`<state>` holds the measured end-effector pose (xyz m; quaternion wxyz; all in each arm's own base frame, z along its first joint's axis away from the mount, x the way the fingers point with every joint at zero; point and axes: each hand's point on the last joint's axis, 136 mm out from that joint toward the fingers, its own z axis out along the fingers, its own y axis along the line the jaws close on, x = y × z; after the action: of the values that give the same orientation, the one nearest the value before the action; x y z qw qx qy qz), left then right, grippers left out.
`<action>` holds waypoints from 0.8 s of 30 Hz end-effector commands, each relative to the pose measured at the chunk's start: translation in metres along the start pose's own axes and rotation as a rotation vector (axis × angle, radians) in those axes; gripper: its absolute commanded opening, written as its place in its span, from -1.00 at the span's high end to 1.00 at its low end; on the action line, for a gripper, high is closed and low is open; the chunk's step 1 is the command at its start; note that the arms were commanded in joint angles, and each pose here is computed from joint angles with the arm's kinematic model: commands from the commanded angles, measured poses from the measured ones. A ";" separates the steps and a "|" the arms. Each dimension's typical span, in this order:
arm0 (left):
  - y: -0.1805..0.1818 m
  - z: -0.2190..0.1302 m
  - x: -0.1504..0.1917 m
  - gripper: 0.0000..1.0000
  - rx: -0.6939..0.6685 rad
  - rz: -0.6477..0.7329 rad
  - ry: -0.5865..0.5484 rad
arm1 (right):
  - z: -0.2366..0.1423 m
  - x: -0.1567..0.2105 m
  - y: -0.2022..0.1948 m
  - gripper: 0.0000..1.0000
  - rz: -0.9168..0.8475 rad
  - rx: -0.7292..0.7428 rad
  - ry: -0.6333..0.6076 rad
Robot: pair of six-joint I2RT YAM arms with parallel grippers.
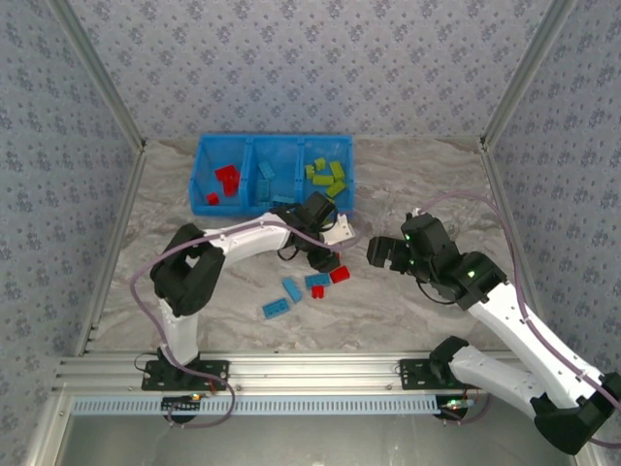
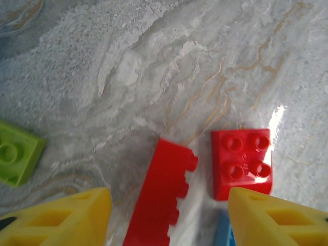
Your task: Sort the legos into containers by color
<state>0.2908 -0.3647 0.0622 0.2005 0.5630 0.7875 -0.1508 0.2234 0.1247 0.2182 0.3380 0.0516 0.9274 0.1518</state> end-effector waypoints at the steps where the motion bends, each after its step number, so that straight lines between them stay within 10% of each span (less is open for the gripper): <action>1: -0.007 0.011 0.002 -0.15 0.057 0.021 0.035 | 0.000 0.006 -0.012 -1.00 0.022 0.045 0.008; 11: -0.005 0.023 0.009 0.65 0.060 -0.020 0.040 | 0.001 0.006 -0.011 -1.00 0.030 0.037 0.014; 15: -0.003 0.006 0.007 0.69 0.026 -0.031 0.022 | 0.003 0.005 -0.009 -1.00 0.032 0.031 0.014; 24: 0.087 -0.141 -0.021 0.75 -0.340 -0.356 -0.376 | 0.008 0.004 -0.005 -1.00 0.026 0.023 0.023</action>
<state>0.3161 -0.3172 0.1236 0.2878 0.4491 0.8317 -0.1544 0.2244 0.1246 0.2121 0.3282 0.0587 0.9313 0.1470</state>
